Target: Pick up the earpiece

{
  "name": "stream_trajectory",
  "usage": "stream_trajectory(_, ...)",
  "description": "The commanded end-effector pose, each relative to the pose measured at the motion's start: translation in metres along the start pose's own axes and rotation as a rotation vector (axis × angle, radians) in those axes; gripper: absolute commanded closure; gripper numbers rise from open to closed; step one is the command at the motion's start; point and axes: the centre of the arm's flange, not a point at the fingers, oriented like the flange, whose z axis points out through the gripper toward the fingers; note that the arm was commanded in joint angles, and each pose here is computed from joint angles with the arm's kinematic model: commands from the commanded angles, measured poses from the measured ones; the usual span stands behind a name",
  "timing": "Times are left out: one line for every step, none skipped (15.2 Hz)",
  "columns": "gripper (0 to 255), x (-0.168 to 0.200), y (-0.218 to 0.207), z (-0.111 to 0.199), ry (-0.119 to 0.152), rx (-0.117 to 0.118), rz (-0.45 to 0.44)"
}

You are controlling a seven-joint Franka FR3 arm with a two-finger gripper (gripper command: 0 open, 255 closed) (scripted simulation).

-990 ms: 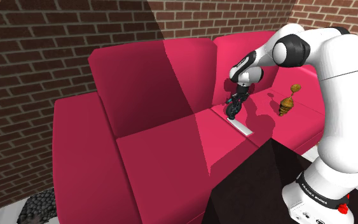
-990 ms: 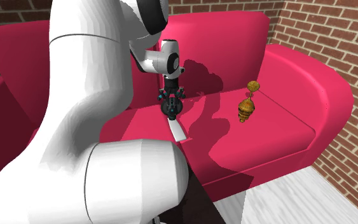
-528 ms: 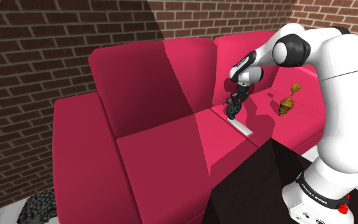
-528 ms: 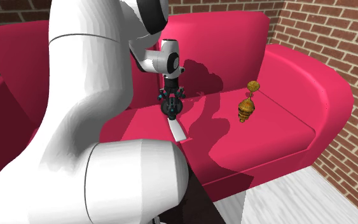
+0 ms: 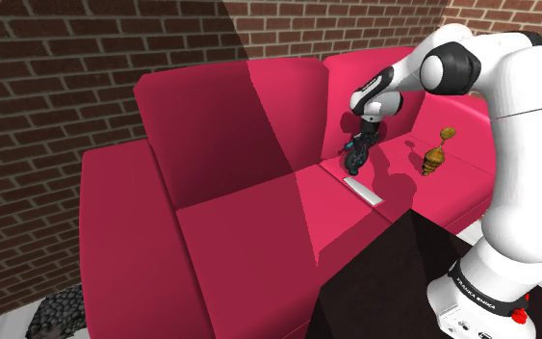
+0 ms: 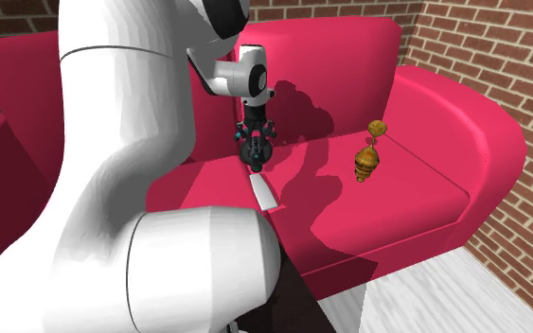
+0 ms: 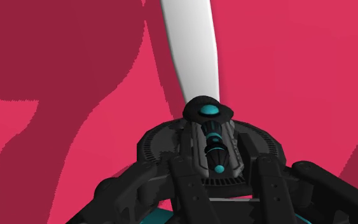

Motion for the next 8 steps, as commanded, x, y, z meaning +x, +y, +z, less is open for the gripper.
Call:
stream_trajectory(255,-0.001,0.0,-0.011,0.0,0.0,0.0)
stream_trajectory(255,-0.001,0.0,-0.017,0.0,0.0,0.0)
stream_trajectory(255,-0.001,0.0,-0.022,0.0,0.0,0.0)
stream_trajectory(255,-0.001,0.0,-0.027,0.0,0.0,0.0)
stream_trajectory(255,-0.001,0.0,-0.032,0.0,0.0,0.0)
stream_trajectory(255,-0.001,0.0,-0.038,0.0,0.0,0.0)
stream_trajectory(255,-0.001,0.0,-0.039,0.0,0.0,0.0)
stream_trajectory(255,-0.001,0.0,-0.039,0.0,0.0,0.0)
